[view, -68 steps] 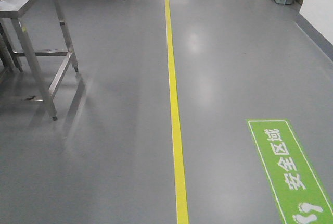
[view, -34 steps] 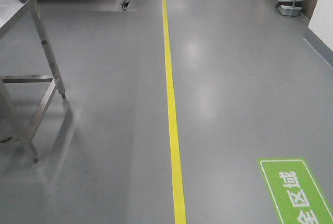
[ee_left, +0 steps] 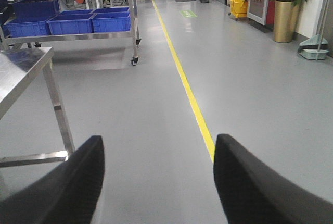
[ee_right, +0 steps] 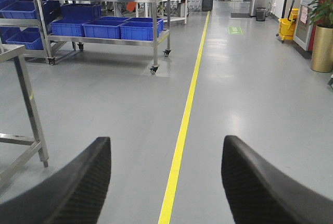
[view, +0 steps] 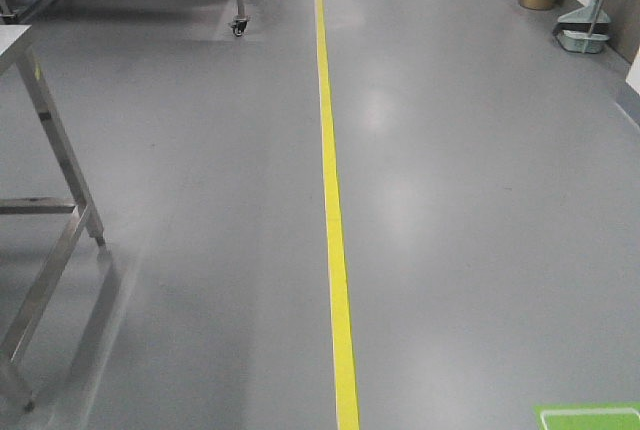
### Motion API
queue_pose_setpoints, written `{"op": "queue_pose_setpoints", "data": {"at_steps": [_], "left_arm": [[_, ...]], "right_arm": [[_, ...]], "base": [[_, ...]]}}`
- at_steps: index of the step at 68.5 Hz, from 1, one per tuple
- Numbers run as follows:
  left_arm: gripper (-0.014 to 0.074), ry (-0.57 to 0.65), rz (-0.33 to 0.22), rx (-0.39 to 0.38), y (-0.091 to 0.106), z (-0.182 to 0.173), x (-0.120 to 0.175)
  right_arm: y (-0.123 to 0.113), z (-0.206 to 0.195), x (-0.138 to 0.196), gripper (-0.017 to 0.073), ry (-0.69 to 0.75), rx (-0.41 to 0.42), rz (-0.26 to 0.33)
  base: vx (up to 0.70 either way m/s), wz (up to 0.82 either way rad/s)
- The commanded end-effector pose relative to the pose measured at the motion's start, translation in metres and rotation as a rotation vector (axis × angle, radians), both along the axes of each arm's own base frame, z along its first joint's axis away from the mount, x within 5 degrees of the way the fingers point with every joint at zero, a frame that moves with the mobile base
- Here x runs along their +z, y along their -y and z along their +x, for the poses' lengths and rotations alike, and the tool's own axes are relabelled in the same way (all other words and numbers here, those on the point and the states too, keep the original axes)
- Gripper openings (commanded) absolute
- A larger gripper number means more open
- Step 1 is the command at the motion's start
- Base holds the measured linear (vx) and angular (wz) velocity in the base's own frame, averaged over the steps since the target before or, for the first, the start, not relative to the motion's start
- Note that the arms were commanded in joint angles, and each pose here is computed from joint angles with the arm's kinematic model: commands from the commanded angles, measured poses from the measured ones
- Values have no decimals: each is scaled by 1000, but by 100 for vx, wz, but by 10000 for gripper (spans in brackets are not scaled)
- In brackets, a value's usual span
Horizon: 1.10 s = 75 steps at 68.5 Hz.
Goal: Move and align brake pads A on conveyor
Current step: 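Drive along the yellow-lined aisle past the blue bin racks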
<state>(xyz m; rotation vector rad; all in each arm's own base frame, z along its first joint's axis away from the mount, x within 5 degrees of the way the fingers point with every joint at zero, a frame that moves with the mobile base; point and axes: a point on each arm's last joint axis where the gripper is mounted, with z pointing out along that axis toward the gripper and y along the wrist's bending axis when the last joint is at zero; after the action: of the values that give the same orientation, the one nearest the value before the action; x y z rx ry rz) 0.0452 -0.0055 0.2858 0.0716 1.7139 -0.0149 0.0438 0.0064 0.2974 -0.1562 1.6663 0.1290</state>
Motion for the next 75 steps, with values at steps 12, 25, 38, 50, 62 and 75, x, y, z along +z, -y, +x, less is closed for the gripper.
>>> {"op": "queue_pose_setpoints", "data": {"at_steps": [12, 25, 38, 50, 62, 75], "left_arm": [[451, 80, -11, 7, -1, 1, 14], [451, 81, -11, 7, -1, 1, 14], [451, 81, -11, 7, -1, 1, 14], [451, 81, -11, 7, -1, 1, 14], [451, 81, -11, 7, -1, 1, 14], [451, 81, -11, 7, -1, 1, 14]], "right_arm": [[0, 0, 13, 442, 86, 0, -3], [0, 0, 13, 442, 86, 0, -3], [0, 0, 13, 442, 86, 0, -3], [0, 0, 13, 442, 86, 0, -3], [0, 0, 13, 442, 86, 0, -3], [0, 0, 13, 442, 86, 0, -3]], "base": [[64, 2], [63, 0], [63, -2], [61, -1], [59, 4], [57, 4]]}}
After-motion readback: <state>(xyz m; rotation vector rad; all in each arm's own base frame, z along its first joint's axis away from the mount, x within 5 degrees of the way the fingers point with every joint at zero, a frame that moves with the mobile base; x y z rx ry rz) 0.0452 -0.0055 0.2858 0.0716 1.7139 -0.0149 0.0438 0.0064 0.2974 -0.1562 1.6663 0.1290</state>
